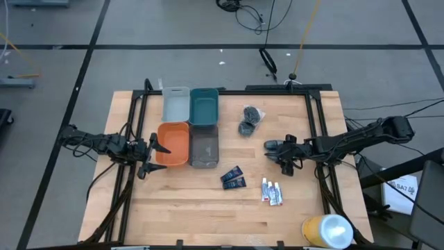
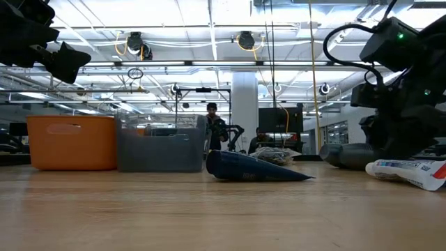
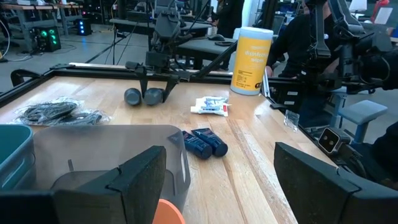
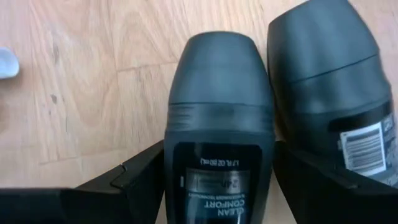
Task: Pick & Place Travel size toiletries
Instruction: Put the bottom black deodorant into the gray bin
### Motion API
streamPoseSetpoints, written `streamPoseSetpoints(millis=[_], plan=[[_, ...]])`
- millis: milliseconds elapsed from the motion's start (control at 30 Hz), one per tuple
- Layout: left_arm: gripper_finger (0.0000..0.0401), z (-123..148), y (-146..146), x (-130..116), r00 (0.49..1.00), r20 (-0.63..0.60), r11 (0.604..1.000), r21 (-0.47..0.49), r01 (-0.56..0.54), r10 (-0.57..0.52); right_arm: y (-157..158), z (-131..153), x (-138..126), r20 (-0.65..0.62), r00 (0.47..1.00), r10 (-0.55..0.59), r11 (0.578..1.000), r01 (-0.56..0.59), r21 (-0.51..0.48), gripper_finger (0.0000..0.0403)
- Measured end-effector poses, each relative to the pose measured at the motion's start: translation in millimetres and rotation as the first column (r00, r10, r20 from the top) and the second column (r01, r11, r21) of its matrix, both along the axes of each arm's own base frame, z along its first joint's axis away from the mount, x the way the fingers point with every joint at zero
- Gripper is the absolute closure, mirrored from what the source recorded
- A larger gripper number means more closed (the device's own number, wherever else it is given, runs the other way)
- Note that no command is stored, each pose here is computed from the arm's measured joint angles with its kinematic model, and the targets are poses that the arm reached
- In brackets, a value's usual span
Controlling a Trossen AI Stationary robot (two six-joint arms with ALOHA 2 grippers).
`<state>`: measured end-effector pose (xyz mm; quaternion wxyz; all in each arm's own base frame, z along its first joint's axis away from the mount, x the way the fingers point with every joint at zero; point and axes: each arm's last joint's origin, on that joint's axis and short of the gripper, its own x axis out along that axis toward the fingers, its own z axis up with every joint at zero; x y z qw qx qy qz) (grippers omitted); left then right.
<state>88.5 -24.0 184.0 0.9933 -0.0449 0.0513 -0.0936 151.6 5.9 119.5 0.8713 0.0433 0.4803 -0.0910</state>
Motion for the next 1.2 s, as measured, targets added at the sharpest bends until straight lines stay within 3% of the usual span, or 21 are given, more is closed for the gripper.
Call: streamPoseSetpoints(millis=[133,333,533,733,867,1067,1200], plan=[[0.0107,0.1,0.0,0.0,1.0,0.0,1.0,0.0,0.0,0.0,0.1,0.1,0.5,0.008,1.0,-0.017,1.0,0.016,0.011,0.0148],[0.0107,0.1,0.0,0.0,1.0,0.0,1.0,0.0,0.0,0.0,0.2,0.2,0.8,0.013,1.0,-0.02,1.0,0.02,0.018,0.0205],[0.0107,0.0,0.0,0.0,1.0,0.0,1.0,0.0,0.0,0.0,0.9,2.4,5.2,0.073,0.997,-0.039,0.998,0.035,0.051,0.0205],[0.0107,0.1,0.0,0.0,1.0,0.0,1.0,0.0,0.0,0.0,6.5,13.4,18.2,0.244,0.97,0.006,0.992,-0.037,0.123,0.0202],[0.0107,0.0,0.0,0.0,1.0,0.0,1.0,0.0,0.0,0.0,12.5,25.6,27.8,0.397,0.913,0.089,0.983,-0.144,0.111,0.02],[0.0107,0.0,0.0,0.0,1.0,0.0,1.0,0.0,0.0,0.0,16.5,47.9,39.1,0.609,0.764,0.212,0.971,-0.236,-0.041,0.0203],[0.0107,0.0,0.0,0.0,1.0,0.0,1.0,0.0,0.0,0.0,16.3,58.5,42.4,0.683,0.683,0.258,0.963,-0.242,-0.122,0.0203]])
